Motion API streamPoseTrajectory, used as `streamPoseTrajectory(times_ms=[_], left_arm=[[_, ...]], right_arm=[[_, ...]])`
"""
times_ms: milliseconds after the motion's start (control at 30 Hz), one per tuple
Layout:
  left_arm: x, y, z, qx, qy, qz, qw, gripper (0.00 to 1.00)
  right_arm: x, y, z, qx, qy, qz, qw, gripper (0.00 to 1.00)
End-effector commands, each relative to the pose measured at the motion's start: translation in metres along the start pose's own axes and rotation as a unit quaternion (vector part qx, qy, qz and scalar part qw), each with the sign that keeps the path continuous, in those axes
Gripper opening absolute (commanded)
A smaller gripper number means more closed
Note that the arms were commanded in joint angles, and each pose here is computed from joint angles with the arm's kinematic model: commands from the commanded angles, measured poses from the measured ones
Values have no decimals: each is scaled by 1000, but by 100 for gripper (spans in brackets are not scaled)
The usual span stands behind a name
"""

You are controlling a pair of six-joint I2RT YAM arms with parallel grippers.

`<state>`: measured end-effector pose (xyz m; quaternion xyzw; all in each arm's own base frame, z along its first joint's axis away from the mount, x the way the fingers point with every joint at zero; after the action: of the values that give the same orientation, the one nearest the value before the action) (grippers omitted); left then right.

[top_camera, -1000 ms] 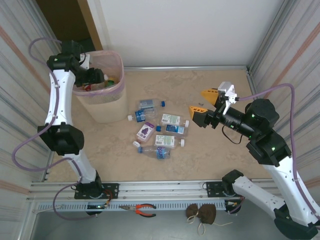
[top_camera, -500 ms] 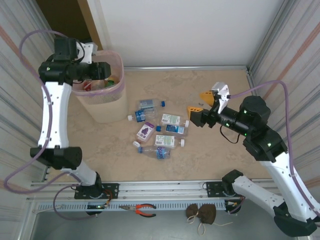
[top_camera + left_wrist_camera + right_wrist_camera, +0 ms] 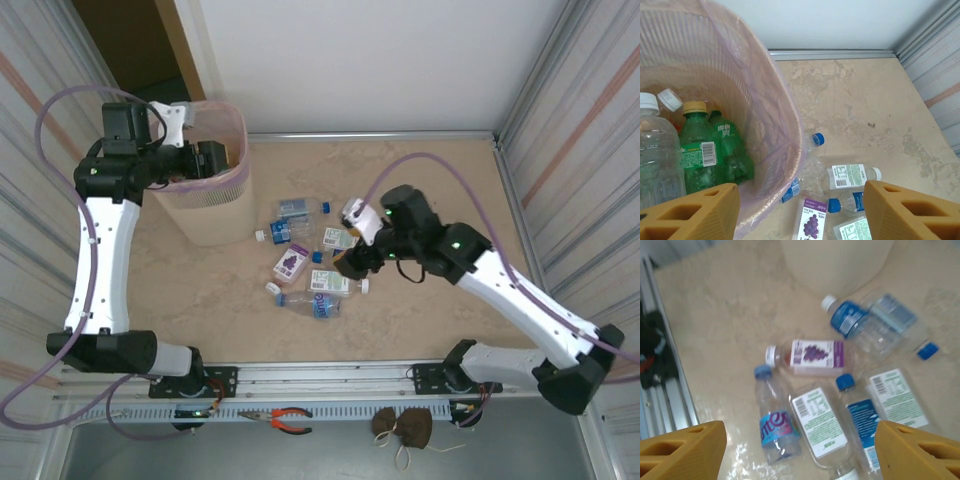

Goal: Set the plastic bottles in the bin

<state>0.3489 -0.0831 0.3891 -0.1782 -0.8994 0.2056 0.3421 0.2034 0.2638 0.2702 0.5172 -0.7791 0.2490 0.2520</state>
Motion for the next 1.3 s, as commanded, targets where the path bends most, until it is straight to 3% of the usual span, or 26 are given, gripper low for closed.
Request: streamPoseTrajectory(times_ms=[0, 567, 1267], left_arm=[[14, -10, -1, -5, -22, 19, 1000, 66], [18, -7, 1, 0, -28, 19, 999, 67], [20, -9, 0, 3, -31, 23, 999, 68]], right_arm=[[-21, 11, 22, 54, 72, -11, 996, 77], [-134, 57, 99, 109, 246, -95, 958, 77], [-164, 96, 148, 102, 322, -147, 930, 70]])
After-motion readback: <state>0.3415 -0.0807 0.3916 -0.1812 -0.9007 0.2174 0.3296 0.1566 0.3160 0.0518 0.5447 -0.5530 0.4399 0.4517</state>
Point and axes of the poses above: each hand's point on the last joint's axis, 136 mm out from that joint toward the fingers, its own x axis back along the fingers, its own y axis along the line the jaws close on, z = x × y, the point moved 1 cm from there along x, back along the fingers, and after that the axes turned 13 degrees about x, right-handed, at the moved point
